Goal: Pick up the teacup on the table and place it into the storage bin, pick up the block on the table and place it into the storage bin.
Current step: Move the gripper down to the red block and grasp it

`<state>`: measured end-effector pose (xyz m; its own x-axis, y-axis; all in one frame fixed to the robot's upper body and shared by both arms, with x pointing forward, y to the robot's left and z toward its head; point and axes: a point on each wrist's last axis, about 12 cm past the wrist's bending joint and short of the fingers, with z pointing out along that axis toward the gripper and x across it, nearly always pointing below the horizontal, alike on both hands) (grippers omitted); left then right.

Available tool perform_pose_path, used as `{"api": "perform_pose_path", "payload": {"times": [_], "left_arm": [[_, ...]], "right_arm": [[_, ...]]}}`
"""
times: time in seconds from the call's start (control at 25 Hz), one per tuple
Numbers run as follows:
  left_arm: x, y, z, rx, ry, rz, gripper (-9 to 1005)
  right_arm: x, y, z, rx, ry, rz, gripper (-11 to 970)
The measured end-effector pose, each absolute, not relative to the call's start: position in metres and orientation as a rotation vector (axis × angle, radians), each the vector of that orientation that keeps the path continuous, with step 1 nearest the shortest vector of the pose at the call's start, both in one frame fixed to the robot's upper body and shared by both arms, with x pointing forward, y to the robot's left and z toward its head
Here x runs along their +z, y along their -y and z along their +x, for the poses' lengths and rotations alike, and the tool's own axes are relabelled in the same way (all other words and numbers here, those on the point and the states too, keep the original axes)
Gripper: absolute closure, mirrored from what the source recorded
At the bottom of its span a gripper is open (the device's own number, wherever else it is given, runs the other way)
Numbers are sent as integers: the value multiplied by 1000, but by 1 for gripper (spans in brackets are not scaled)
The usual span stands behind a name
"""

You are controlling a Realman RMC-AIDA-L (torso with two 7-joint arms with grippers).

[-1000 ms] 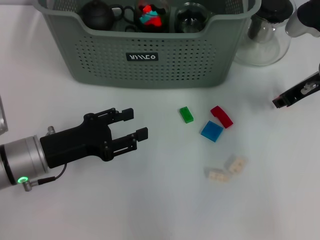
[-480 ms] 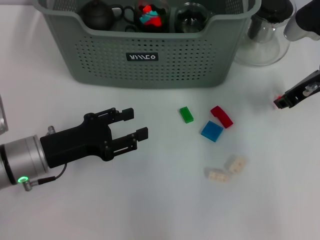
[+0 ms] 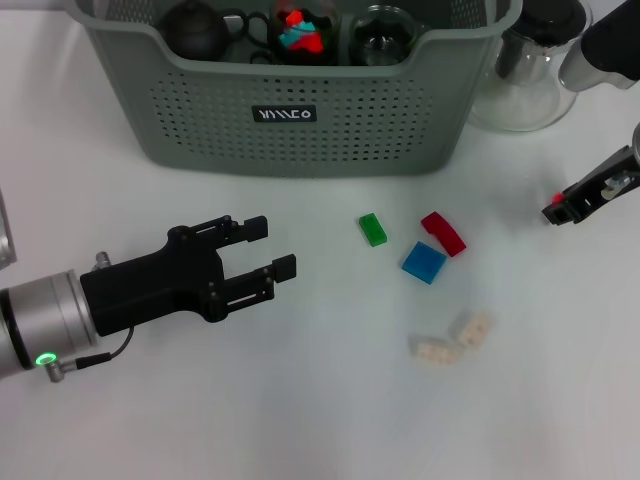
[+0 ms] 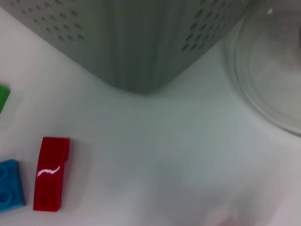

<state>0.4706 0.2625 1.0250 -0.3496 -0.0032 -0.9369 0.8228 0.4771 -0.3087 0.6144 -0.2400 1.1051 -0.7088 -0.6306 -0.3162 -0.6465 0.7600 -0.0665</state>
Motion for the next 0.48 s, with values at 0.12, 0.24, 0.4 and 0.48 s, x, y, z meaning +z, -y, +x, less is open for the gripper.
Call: {"api": "perform_pose_path", "payload": {"times": [0.12,0.24,0.4,0.48], "left_arm": [[1025,-263,471,-1022,-1713,705,336],[1025,-262,471,-1022,-1713,706,336],[1025,-263,471,-1022,-1713,705,336],[1025,-263,470,-1022,-1714,705,337]], "right_arm": [[1105,241,612,79,-2653,-990,589],[1105,243,607,89,-2675,-990,589],[1111,247,605,85,-2670,-983,590],[1114,249,605,80,-2660,-974,590]]}}
